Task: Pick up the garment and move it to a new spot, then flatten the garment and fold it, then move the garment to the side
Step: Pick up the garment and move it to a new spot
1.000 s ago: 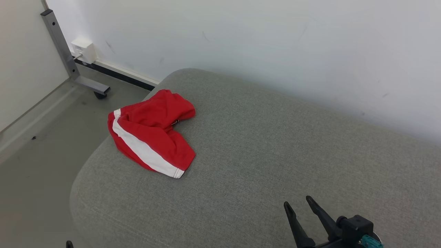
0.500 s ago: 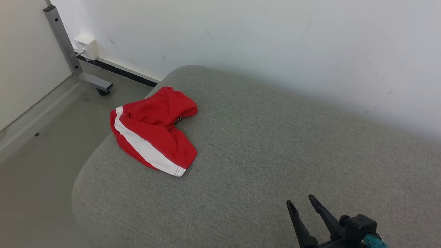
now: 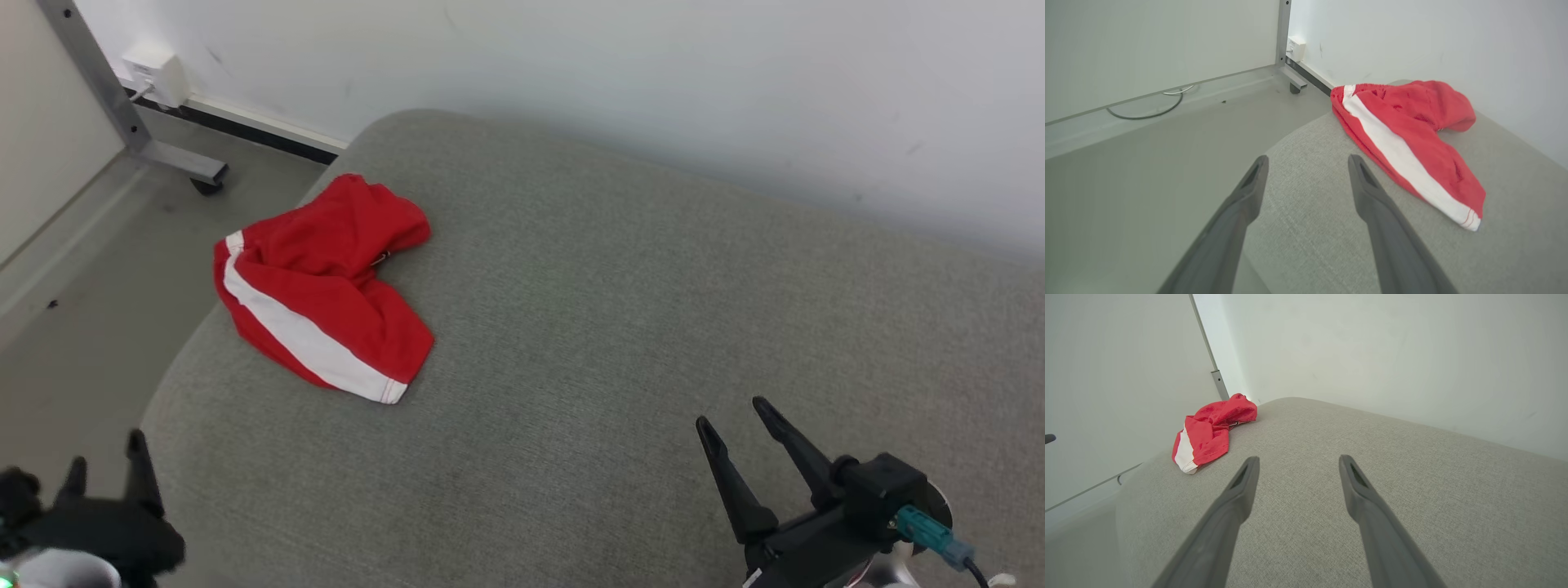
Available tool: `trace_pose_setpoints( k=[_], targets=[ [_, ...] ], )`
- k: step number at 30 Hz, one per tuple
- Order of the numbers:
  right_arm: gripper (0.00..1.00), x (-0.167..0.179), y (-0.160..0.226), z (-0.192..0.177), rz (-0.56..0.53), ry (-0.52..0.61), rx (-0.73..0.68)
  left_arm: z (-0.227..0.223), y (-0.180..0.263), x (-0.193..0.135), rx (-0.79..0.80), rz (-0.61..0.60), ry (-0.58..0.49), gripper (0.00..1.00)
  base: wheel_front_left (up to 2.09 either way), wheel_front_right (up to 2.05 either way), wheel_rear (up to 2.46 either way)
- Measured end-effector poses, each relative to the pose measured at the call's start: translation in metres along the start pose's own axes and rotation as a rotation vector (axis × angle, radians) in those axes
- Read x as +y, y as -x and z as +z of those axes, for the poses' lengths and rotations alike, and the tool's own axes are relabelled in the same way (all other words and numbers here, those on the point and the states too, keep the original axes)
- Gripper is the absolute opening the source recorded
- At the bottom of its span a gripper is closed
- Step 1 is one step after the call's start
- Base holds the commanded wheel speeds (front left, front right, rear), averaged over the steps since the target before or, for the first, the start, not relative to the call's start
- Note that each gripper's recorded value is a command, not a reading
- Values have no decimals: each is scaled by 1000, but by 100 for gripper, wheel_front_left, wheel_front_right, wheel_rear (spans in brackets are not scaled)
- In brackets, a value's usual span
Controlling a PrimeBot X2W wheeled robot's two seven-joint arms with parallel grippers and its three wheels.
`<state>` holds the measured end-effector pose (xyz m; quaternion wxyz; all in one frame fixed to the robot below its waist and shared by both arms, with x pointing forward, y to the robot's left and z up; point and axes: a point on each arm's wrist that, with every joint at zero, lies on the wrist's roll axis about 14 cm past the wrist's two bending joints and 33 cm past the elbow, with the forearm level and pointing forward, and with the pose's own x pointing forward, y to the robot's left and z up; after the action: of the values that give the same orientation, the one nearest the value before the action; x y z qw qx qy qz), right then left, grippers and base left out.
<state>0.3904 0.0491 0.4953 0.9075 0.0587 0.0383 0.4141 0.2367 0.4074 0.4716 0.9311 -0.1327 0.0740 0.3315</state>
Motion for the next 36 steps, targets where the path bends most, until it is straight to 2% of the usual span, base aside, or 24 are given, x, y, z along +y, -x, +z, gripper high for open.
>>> trace_pose_setpoints(
  k=[5,10,13,15,23,28,31,34,35,36],
  targets=[
    [100,-20,-2,10,-30,14,-26,26,-49,-8,68,36,309,100,0,0,0],
    [100,-47,-2,12,-95,-17,-64,48,-98,-28,167,32,430,100,0,0,0],
    [100,-66,1,1,-146,-48,-64,44,-127,-60,283,0,583,100,0,0,0],
    [100,-79,4,-8,-181,-67,-59,35,-143,-79,365,-15,573,100,0,0,0],
    [100,-121,20,-50,-304,-123,-7,-22,-180,-112,619,62,444,100,0,0,0],
    [100,-140,36,-74,-372,-141,37,-87,-176,-115,805,137,332,100,0,0,0],
    [100,-147,41,-81,-400,-146,52,-108,-175,-115,867,152,274,100,0,0,0],
    [100,-153,48,-85,-423,-145,63,-120,-173,-118,902,147,260,100,0,0,0],
    [100,-154,49,-86,-428,-145,65,-122,-173,-119,907,145,251,40,0,0,0],
    [100,-154,49,-86,-428,-145,65,-122,-173,-119,907,145,251,0,0,0,0]
  ],
)
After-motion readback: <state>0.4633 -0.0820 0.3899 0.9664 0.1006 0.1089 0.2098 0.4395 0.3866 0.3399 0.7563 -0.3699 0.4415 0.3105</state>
